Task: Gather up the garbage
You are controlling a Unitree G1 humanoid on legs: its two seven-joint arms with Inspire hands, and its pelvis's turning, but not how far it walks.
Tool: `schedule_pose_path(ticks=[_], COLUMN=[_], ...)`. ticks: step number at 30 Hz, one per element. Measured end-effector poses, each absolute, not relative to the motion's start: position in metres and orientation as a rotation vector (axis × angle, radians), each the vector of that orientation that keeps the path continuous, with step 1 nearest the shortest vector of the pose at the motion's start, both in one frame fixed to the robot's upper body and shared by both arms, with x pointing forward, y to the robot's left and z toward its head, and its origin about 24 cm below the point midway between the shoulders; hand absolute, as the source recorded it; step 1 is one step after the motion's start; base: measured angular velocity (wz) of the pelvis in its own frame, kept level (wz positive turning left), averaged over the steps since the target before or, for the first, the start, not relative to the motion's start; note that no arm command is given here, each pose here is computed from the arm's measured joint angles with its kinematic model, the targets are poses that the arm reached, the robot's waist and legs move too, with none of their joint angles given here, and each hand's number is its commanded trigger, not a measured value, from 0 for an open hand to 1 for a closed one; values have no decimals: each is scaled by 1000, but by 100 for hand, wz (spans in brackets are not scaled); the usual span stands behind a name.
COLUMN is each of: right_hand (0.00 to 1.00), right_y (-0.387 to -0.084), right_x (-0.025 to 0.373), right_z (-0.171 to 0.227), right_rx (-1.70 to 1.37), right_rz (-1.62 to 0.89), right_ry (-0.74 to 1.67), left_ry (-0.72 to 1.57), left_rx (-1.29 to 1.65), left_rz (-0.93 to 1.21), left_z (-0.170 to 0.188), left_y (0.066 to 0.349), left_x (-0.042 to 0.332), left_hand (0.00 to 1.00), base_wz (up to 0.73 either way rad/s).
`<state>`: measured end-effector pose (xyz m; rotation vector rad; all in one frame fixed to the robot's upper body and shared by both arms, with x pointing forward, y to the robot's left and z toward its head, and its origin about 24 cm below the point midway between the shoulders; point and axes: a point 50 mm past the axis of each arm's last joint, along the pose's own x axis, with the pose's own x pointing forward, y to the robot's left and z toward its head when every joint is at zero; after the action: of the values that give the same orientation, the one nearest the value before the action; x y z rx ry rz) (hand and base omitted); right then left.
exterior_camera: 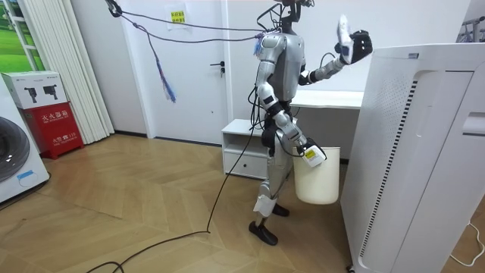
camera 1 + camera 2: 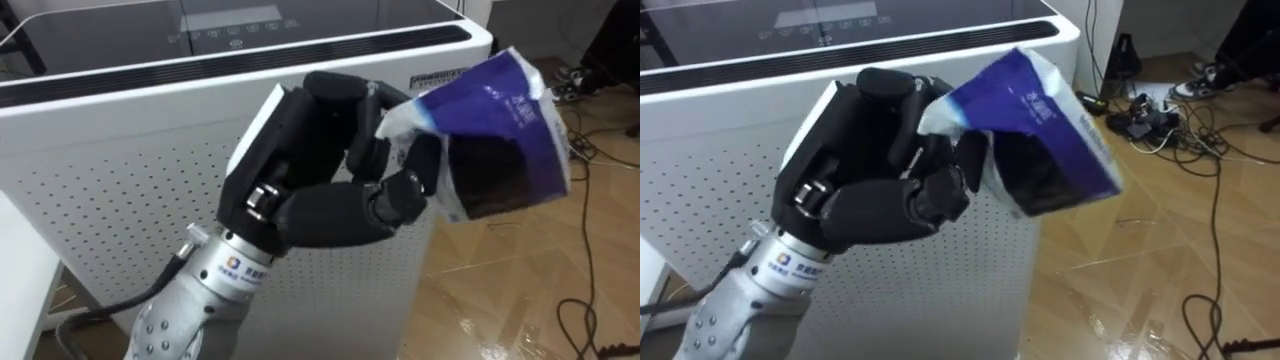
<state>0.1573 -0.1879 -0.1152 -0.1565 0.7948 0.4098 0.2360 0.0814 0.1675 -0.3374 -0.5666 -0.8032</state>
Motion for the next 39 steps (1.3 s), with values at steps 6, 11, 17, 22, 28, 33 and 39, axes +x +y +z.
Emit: schedule_pose_path(ticks=[6,11,17,22,28,33,39], right_hand=[100,100,100,100,100,100,100], right_y=[-186,-185,-185,-185,-185,-186,-186], right_x=[158,159,159,161,177,183,189], right_z=[-115,-114,-115,-114,-110,-108,-108], right_rx=[-149,-147,-152,-152,-171,-178,-183], right_rz=[419,425,425,425,426,420,414], right_ry=[798,793,805,803,785,771,771], left_ry=[-540,-521,-385,-123,110,187,321], left_rx=[-378,-362,-313,-232,-209,-150,-71], left_rz=[-972,-1021,-954,-842,-760,-739,-713], left_z=[165,160,128,69,17,-1,-34], left_y=[75,75,89,106,117,122,126], left_x=[231,228,223,221,218,215,207], left_hand=[100,100,100,100,100,100,100], base_wz=[-4,0,-1,5,13,6,0])
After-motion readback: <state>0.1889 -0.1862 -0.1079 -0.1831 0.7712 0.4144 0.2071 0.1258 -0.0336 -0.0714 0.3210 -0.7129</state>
